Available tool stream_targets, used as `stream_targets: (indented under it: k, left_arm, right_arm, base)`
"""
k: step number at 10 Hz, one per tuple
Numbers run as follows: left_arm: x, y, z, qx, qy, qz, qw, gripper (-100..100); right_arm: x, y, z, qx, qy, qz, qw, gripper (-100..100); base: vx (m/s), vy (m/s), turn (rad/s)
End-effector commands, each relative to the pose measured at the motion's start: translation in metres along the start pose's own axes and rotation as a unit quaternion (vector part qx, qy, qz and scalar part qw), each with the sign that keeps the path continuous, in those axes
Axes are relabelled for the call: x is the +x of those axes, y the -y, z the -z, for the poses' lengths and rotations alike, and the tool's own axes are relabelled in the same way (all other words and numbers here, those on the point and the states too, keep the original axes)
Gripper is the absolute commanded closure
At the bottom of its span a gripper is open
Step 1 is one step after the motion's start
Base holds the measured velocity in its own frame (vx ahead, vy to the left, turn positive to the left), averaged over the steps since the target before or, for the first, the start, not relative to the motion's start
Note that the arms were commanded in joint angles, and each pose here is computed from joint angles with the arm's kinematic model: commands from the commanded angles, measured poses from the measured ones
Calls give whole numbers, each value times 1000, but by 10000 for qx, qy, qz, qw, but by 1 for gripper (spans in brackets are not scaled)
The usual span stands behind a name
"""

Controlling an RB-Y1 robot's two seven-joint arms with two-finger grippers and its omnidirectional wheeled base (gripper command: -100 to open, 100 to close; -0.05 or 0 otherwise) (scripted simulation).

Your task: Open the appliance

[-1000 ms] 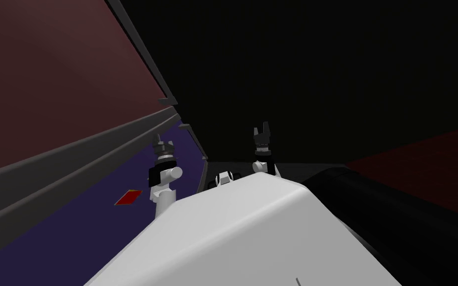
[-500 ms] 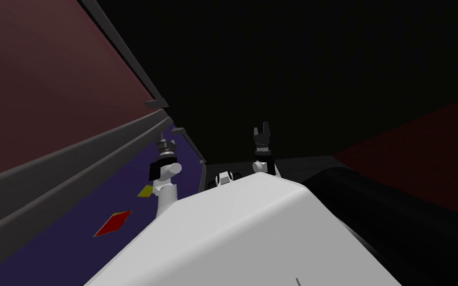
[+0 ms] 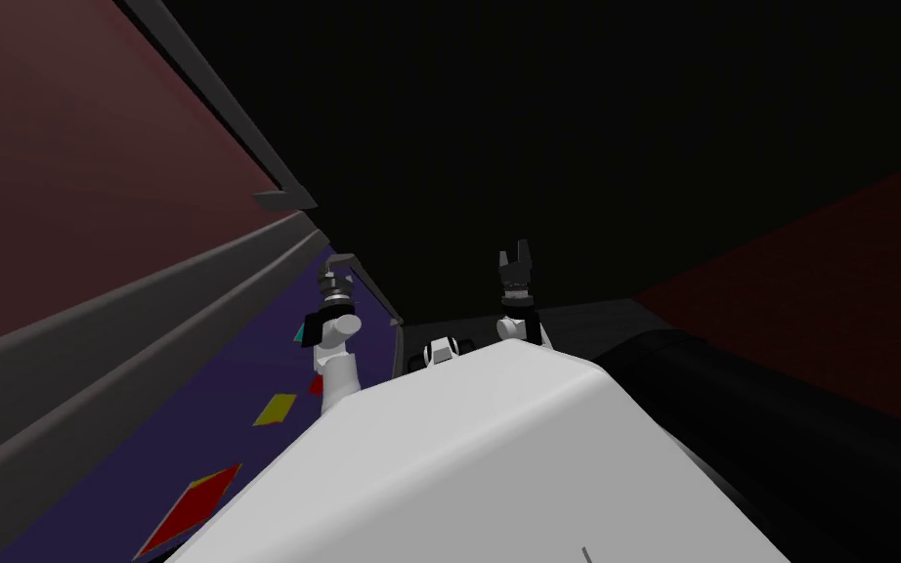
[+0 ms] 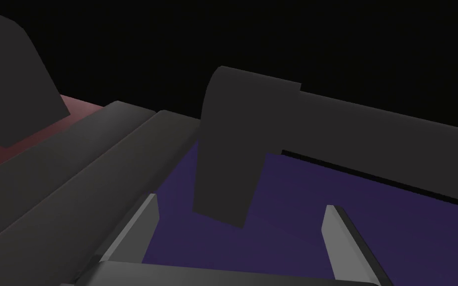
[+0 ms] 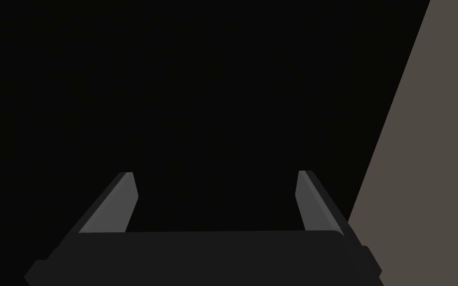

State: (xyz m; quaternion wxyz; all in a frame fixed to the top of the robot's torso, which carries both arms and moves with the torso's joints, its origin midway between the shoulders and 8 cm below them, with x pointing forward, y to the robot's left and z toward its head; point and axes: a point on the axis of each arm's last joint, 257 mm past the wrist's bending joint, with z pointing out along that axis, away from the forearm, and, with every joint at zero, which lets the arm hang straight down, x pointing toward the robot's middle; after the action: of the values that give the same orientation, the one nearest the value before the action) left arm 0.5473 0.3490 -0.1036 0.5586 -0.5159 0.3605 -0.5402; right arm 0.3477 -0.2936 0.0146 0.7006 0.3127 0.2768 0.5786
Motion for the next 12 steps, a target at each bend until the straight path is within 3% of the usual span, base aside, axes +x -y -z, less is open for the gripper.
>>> stream_targets:
  k: [1, 3, 4, 5, 6, 7, 8, 12]
  left_arm:
    - [2, -3, 0, -36, 12, 73, 10000, -100]
    - [4, 6, -5, -48, -51, 81, 9999, -100]
    - [5, 2, -2, -69, -45, 91, 9999, -100]
    - [3, -1, -1, -42, -5, 79, 10000, 100]
    - [5, 5, -3, -11, -40, 79, 10000, 100]
    - [31, 5, -3, -17, -269, 121, 9996, 100]
    - [31, 5, -3, -17, -269, 121, 9996, 100]
    - [80, -3, 1, -140, -720, 214, 9971, 100]
  right_arm:
    - [0, 0, 0, 0, 0, 0, 10000, 0]
    - [0, 0, 0, 0, 0, 0, 10000, 0]
    - [0, 0, 0, 1, 0, 0, 10000, 0]
    - [0, 0, 0, 0, 0, 0, 10000, 0]
    - [0, 0, 0, -1, 0, -1, 10000, 0]
    - [0, 0, 0, 0, 0, -1, 10000, 0]
    - [0, 0, 0, -2, 0, -3, 10000, 0]
    - [0, 0, 0, -2, 0, -4, 10000, 0]
  base:
    - [7, 1, -6]
    - [82, -16, 50]
    - [51, -17, 13]
    - [-40, 21, -49]
    - [-23, 14, -37]
    - [-157, -88, -165]
    - [-218, -156, -163]
    - [-210, -149, -146]
